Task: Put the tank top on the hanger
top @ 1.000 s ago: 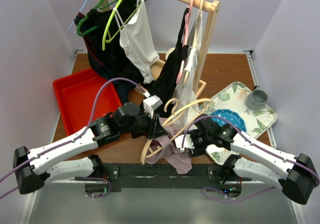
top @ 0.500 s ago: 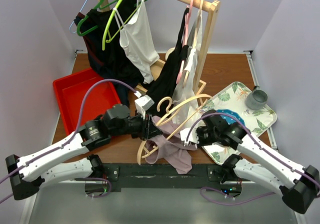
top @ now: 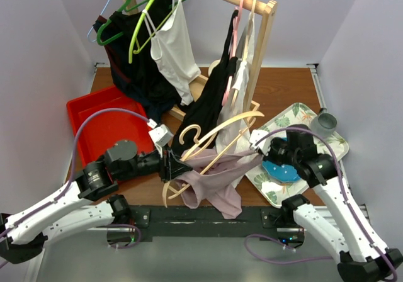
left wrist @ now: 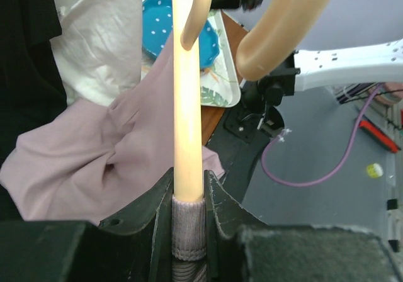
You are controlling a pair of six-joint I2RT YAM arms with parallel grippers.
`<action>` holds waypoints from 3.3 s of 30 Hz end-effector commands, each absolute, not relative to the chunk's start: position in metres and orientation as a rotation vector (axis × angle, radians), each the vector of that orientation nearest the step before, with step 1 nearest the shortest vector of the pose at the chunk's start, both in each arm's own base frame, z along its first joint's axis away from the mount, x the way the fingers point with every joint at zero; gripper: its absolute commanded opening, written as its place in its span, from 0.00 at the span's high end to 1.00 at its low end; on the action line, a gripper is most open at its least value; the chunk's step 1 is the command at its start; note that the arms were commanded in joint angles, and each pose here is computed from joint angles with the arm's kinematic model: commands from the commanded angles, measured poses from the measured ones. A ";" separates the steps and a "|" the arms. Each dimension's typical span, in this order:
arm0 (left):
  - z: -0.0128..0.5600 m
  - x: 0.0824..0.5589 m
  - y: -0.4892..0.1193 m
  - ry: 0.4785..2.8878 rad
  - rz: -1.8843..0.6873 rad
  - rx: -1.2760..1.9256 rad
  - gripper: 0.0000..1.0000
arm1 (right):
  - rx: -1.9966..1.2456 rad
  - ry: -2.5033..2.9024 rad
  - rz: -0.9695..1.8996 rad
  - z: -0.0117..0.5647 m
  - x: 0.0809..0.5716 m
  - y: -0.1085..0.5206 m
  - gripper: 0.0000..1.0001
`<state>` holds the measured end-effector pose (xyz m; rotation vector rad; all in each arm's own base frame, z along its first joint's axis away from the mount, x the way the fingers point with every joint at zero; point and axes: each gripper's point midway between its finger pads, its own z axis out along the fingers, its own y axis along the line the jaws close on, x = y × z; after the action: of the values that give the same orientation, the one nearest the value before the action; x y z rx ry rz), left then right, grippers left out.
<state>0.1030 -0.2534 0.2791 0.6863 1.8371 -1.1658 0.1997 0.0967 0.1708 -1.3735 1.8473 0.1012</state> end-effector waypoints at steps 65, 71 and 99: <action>0.258 0.145 -0.214 1.880 -0.505 1.154 1.00 | -0.803 2.006 0.431 0.280 0.255 0.046 1.00; 0.261 0.148 -0.223 1.878 -0.525 1.158 1.00 | -0.906 1.954 0.542 0.285 0.231 0.064 1.00; 0.274 0.105 -0.289 1.650 -0.924 1.534 1.00 | -1.380 1.605 0.719 0.332 0.143 0.138 0.01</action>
<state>0.1226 -0.2753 0.2413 1.4229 1.8001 -0.7844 0.1713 0.1187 0.3386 -1.2453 1.6808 0.5333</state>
